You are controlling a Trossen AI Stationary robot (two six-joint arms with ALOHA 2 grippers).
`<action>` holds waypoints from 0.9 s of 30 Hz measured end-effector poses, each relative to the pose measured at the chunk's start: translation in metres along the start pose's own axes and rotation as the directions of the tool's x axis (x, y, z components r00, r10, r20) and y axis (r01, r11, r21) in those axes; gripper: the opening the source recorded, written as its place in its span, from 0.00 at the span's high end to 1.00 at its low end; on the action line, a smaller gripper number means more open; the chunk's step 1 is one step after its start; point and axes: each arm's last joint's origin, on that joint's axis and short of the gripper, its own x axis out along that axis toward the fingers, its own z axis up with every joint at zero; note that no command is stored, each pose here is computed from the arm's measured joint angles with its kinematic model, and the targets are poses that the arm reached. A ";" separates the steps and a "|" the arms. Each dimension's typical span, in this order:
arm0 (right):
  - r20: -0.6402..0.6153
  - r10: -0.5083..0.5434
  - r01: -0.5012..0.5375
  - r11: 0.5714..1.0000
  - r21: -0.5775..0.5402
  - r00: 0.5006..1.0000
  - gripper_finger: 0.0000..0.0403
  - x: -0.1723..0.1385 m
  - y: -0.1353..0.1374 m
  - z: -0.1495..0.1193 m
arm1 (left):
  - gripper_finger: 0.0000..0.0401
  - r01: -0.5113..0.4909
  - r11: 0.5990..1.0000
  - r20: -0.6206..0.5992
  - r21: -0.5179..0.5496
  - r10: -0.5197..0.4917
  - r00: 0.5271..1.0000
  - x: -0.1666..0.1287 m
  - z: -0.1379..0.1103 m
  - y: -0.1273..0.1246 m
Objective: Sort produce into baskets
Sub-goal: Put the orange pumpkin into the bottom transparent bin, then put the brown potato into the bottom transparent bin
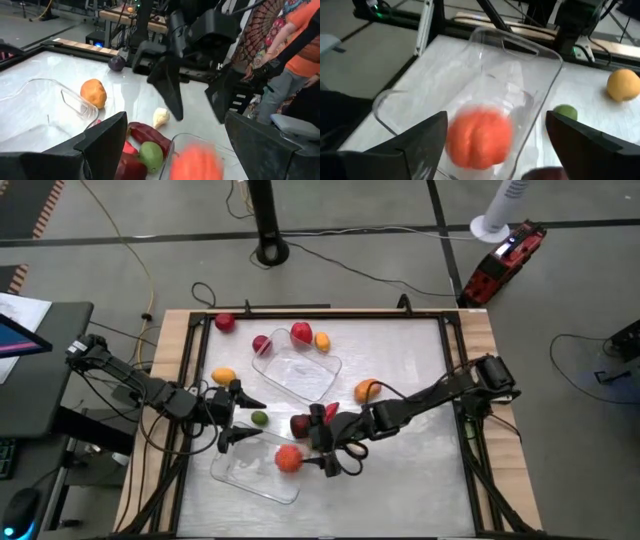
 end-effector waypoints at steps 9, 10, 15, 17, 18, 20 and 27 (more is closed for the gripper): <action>-0.251 -0.181 0.181 0.983 -0.023 0.951 0.06 -0.060 0.003 -0.007 | 0.20 0.007 1.000 -0.017 -0.021 -0.007 1.000 0.000 -0.002 0.000; -0.276 -0.204 0.207 0.978 -0.016 0.939 0.07 -0.067 0.000 -0.014 | 0.20 0.009 1.000 -0.019 -0.020 -0.009 1.000 0.000 -0.002 0.000; -0.351 -0.339 0.357 0.934 -0.016 0.873 0.09 -0.100 -0.020 -0.055 | 0.20 0.002 1.000 -0.037 -0.012 -0.003 0.999 0.000 -0.004 0.001; -0.370 -0.399 0.418 0.908 -0.032 0.839 0.09 -0.111 -0.031 -0.069 | 0.20 0.002 1.000 -0.037 -0.012 -0.003 0.999 0.000 -0.004 0.001; -0.385 -0.420 0.438 0.898 -0.045 0.822 0.08 -0.115 -0.038 -0.076 | 0.20 0.002 1.000 -0.036 -0.013 -0.003 0.999 0.000 -0.003 0.001; -0.416 -0.440 0.458 0.887 -0.060 0.796 0.06 -0.120 -0.050 -0.088 | 0.20 0.002 1.000 -0.036 -0.013 -0.002 0.999 0.000 -0.003 0.001; -0.548 -0.407 0.469 0.883 -0.031 0.731 0.02 -0.130 -0.086 -0.114 | 0.20 -0.011 1.000 -0.030 -0.015 0.010 0.999 0.000 -0.003 0.001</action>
